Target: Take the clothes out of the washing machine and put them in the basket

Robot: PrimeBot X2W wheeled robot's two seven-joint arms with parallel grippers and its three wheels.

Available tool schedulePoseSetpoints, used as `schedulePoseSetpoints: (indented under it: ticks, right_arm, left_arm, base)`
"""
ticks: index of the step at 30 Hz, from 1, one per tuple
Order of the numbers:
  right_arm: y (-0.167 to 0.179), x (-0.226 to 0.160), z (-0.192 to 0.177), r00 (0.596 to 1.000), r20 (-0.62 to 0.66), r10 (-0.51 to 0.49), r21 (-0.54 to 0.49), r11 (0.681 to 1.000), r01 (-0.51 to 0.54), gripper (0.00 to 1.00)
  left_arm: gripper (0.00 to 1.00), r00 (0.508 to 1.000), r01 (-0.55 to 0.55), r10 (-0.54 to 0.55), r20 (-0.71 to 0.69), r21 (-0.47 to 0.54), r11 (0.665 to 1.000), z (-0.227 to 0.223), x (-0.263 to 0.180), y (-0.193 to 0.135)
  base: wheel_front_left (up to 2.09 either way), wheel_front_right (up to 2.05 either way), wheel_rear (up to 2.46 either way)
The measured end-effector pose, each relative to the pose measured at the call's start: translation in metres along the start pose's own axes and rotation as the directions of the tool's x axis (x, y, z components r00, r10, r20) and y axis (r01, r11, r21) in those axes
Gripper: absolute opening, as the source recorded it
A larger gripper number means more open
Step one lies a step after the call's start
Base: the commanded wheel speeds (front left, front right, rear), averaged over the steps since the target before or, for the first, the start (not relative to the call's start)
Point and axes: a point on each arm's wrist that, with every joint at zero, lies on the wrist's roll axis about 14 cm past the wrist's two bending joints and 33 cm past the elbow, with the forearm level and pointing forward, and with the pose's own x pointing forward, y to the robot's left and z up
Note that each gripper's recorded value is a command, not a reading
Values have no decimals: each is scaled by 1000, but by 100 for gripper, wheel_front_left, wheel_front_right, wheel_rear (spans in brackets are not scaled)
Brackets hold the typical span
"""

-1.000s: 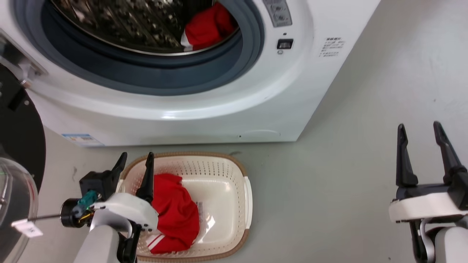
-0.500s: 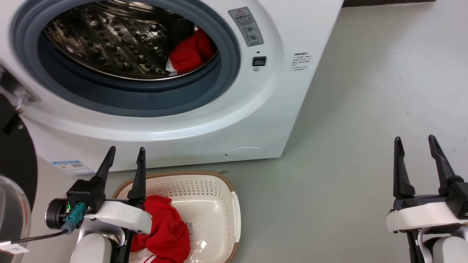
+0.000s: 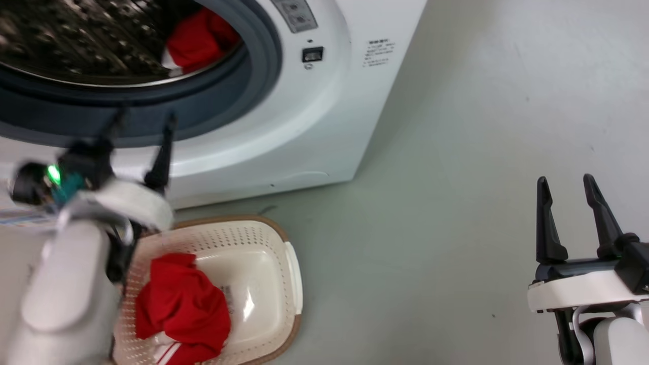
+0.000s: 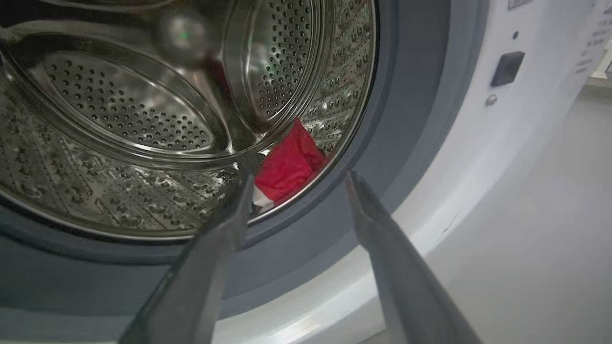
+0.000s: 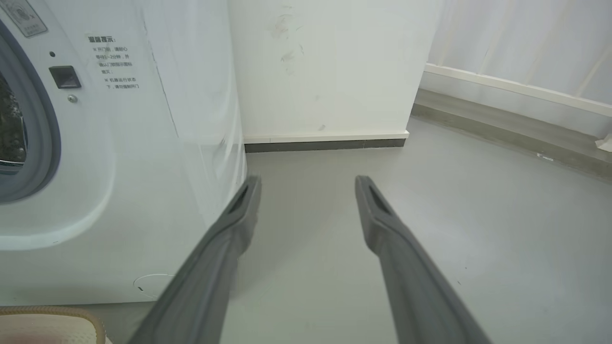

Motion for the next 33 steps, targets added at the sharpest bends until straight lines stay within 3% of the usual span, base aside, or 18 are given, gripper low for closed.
schedulePoseSetpoints:
  ticks: [3, 10, 13, 18, 20, 23, 27, 33]
  right_arm:
    - [-10, 0, -12, 999, -38, -33, 2, 999, 33, 100]
    - [-21, 3, -34, 992, -104, -73, 10, 997, 75, 100]
    - [-18, 6, -46, 988, -137, -69, 18, 997, 72, 100]
    - [-22, 0, -66, 975, -204, -88, 22, 995, 94, 100]
    - [-19, -2, -72, 971, -225, -84, 23, 996, 92, 100]
    - [-23, -5, -79, 963, -251, -100, 16, 994, 107, 100]
    - [-26, -10, -83, 955, -274, -113, 1, 993, 118, 100]
    - [-33, -14, -91, 944, -301, -138, -12, 990, 141, 100]
  left_arm:
    - [100, 999, 27, -25, -47, 51, 998, -2, 44, 13]
    - [100, 982, 58, -50, -182, 39, 998, -17, 120, 22]
    - [100, 974, 79, -56, -219, 98, 992, -18, 150, 30]
    - [100, 947, 73, -46, -318, 73, 995, -39, 189, 39]
    - [100, 937, 36, -30, -347, 13, 999, -45, 203, 48]
    - [100, 896, -7, -20, -444, -58, 998, -70, 214, 55]
    - [100, 850, -44, -2, -527, -75, 996, -95, 223, 63]
    - [100, 755, -27, -68, -652, -135, 990, -134, 222, 38]
  base:
    - [0, 0, 0]
    - [0, 0, 0]
    - [0, 0, 0]
    - [0, 0, 0]
    - [0, 0, 0]
    - [0, 0, 0]
    - [0, 0, 0]
    - [0, 0, 0]
